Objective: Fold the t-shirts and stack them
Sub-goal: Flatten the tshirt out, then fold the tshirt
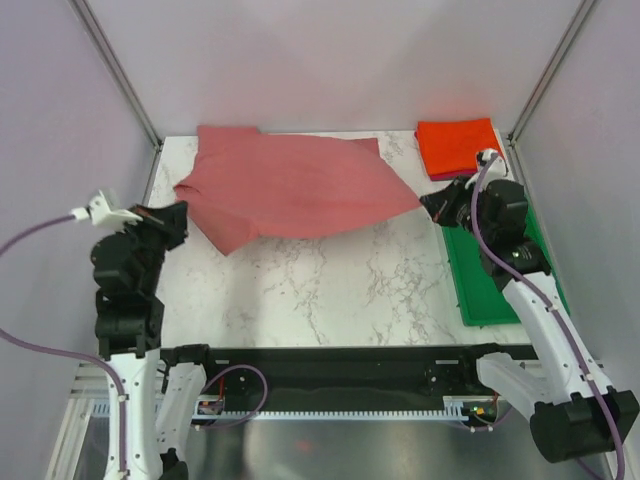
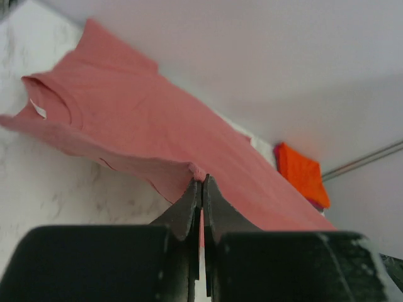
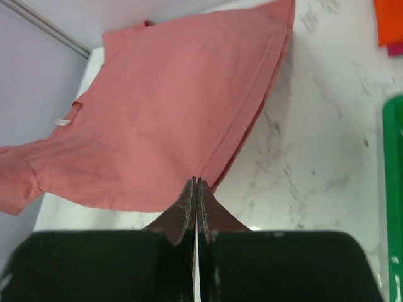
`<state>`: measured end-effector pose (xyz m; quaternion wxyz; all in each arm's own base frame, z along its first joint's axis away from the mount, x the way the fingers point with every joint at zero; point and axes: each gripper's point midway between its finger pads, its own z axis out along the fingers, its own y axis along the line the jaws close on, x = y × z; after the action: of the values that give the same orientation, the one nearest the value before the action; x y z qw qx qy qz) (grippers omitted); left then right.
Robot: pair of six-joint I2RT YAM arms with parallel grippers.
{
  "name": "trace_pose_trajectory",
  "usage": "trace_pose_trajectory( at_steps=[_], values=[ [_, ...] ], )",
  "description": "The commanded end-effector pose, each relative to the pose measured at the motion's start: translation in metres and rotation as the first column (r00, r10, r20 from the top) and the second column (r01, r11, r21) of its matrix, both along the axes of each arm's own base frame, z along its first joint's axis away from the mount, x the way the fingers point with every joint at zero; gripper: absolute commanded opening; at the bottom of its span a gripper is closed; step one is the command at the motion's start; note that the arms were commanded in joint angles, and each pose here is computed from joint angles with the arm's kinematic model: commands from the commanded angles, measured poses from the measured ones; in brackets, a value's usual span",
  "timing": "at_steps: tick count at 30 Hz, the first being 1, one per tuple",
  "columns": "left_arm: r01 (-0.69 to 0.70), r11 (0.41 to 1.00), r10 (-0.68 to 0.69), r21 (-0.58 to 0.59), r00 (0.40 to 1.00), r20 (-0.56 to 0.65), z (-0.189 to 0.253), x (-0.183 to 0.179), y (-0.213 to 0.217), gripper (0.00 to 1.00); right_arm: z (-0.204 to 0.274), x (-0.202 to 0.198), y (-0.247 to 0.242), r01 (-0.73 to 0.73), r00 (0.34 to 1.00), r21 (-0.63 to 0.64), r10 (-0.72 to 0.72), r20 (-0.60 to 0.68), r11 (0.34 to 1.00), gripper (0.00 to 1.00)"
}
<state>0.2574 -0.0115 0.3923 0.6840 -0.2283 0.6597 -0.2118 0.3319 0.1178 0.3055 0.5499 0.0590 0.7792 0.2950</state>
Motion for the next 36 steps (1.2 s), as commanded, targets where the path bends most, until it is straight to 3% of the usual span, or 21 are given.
trace_pose_trajectory(
  at_steps=[1,3,6,10,15,19,26,27,28,32,36],
  values=[
    [0.029,0.993,-0.048,-0.117,0.985,-0.164,-0.09,-0.01,-0.012,0.02,-0.077,-0.025,-0.022,0.089,0.981,-0.072,-0.1,-0.166,0.993,0.0],
    [0.011,0.992,-0.042,-0.127,0.969,-0.244,-0.135,-0.013,-0.012,0.02,-0.112,-0.038,-0.025,0.116,0.954,-0.065,-0.129,-0.272,0.991,0.0],
    [0.002,0.991,-0.044,-0.133,0.95,-0.309,-0.165,-0.012,-0.012,0.02,-0.168,-0.062,-0.034,0.161,0.892,-0.098,-0.187,-0.41,0.982,0.0],
    [-0.002,0.991,-0.045,-0.136,0.939,-0.342,-0.174,-0.008,-0.011,0.02,-0.207,-0.089,-0.041,0.208,0.841,-0.096,-0.228,-0.49,0.973,0.0],
    [0.003,0.991,-0.044,-0.133,0.952,-0.302,-0.155,-0.008,-0.011,0.02,-0.217,-0.108,-0.035,0.211,0.835,-0.039,-0.201,-0.513,0.977,0.0],
    [0.004,0.991,-0.044,-0.132,0.953,-0.3,-0.153,-0.007,-0.011,0.02,-0.22,-0.111,-0.048,0.262,0.818,-0.085,-0.268,-0.509,0.961,0.0],
    [-0.007,0.99,-0.046,-0.138,0.928,-0.37,-0.16,0.008,-0.01,0.02,-0.212,-0.077,-0.048,0.275,0.801,-0.122,-0.298,-0.519,0.954,0.0],
    [-0.157,0.973,0.024,-0.171,0.802,-0.597,-0.21,-0.02,0.0,0.02,-0.202,-0.064,-0.046,0.276,0.815,-0.114,-0.295,-0.499,0.954,0.0],
    [-0.461,0.886,0.404,0.049,0.718,-0.567,-0.208,-0.023,0.069,0.02,-0.201,-0.058,-0.042,0.258,0.82,-0.107,-0.277,-0.501,0.96,0.0],
    [-0.348,0.935,0.318,0.066,0.744,-0.587,-0.192,0.015,0.058,0.02,-0.203,-0.025,-0.032,0.21,0.818,-0.116,-0.24,-0.523,0.971,0.0],
    [-0.348,0.923,0.368,0.164,0.674,-0.641,-0.204,0.035,0.071,0.02,-0.196,0.004,-0.029,0.188,0.822,-0.146,-0.237,-0.518,0.971,0.0]
  ],
)
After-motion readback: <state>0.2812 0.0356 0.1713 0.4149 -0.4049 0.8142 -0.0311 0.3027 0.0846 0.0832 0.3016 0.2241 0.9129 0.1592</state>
